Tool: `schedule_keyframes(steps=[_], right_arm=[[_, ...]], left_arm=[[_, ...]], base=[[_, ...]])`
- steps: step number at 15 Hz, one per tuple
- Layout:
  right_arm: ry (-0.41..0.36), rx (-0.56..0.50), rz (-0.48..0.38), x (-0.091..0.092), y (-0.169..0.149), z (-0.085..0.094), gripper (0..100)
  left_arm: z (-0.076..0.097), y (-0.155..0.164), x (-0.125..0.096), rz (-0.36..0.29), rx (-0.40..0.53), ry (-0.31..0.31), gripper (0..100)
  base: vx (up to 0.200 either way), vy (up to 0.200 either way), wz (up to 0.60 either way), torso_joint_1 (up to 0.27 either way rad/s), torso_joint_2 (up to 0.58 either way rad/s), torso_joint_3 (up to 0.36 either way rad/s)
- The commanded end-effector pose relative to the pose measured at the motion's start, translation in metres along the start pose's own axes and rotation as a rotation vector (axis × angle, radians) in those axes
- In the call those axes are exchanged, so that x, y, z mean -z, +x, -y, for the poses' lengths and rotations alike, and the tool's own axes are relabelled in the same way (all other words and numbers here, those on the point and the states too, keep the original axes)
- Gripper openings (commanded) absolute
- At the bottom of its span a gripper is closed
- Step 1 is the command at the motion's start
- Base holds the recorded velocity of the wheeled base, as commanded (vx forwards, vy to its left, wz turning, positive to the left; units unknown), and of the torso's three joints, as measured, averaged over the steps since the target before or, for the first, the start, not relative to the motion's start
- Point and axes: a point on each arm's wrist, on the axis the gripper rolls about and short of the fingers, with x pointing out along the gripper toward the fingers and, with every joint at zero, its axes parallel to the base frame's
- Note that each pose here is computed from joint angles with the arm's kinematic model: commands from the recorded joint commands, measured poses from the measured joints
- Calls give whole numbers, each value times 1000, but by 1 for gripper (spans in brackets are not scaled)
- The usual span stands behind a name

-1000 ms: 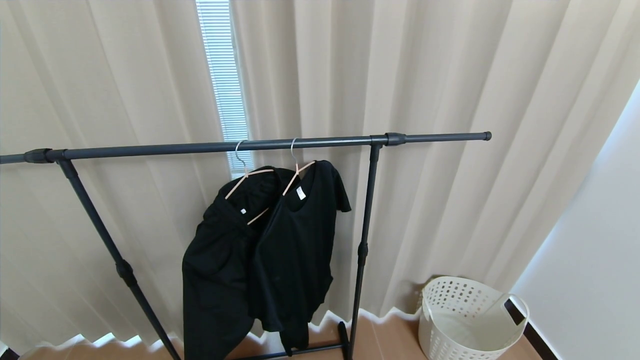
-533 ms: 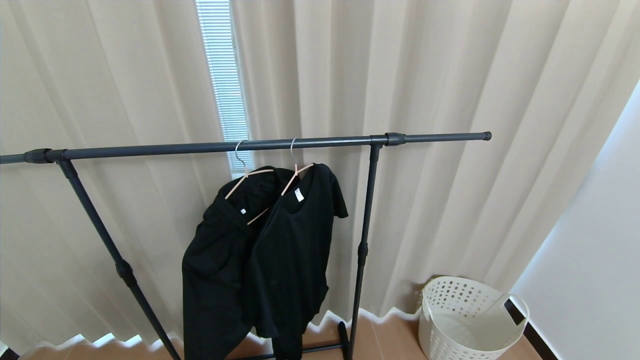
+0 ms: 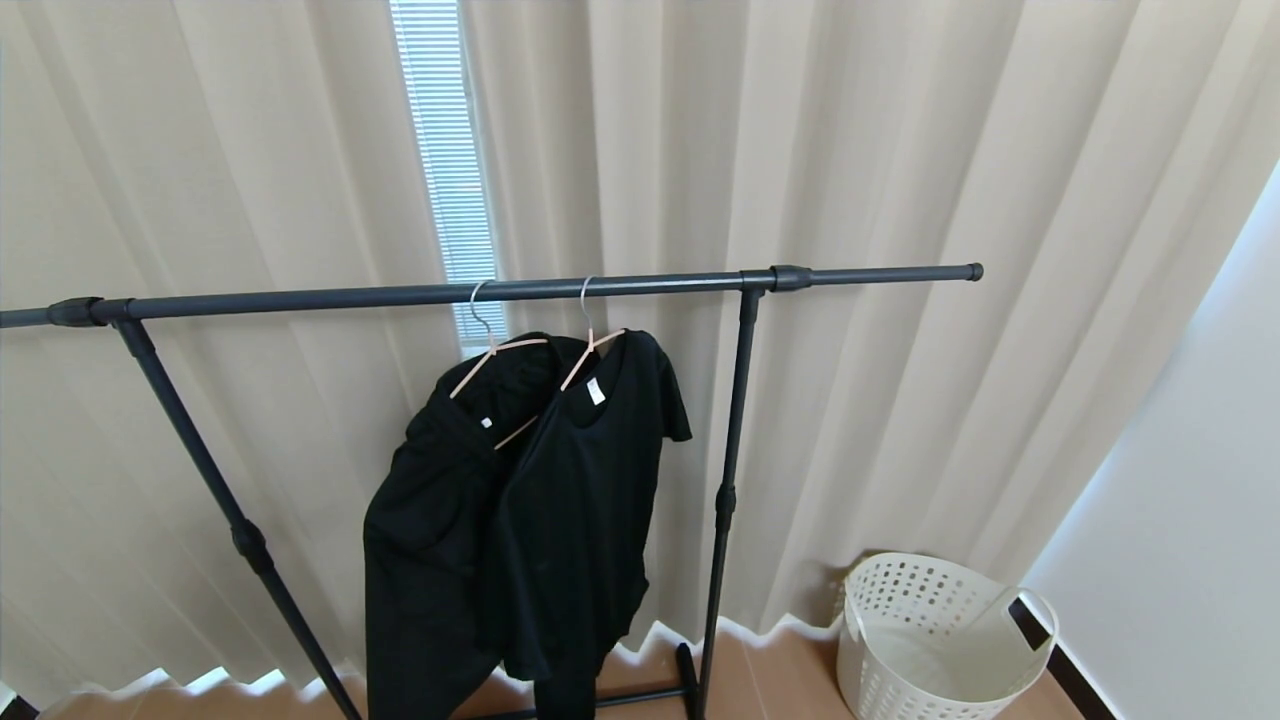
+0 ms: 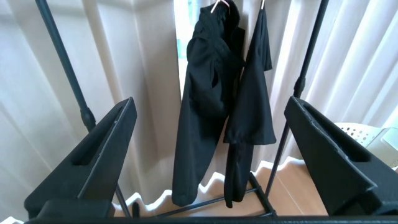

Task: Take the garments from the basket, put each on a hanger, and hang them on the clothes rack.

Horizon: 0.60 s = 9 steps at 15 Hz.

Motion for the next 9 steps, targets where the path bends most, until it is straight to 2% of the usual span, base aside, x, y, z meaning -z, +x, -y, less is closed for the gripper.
schedule_keyframes(steps=[1, 9], right_arm=[[0, -1, 1, 0, 0, 0, 100], [0, -1, 1, 0, 0, 0, 100]], left_arm=[[0, 0, 0, -1, 0, 0, 100], [0, 0, 0, -1, 0, 0, 100]], base=[[0, 0, 0, 0, 0, 0], [0, 0, 0, 0, 0, 0]])
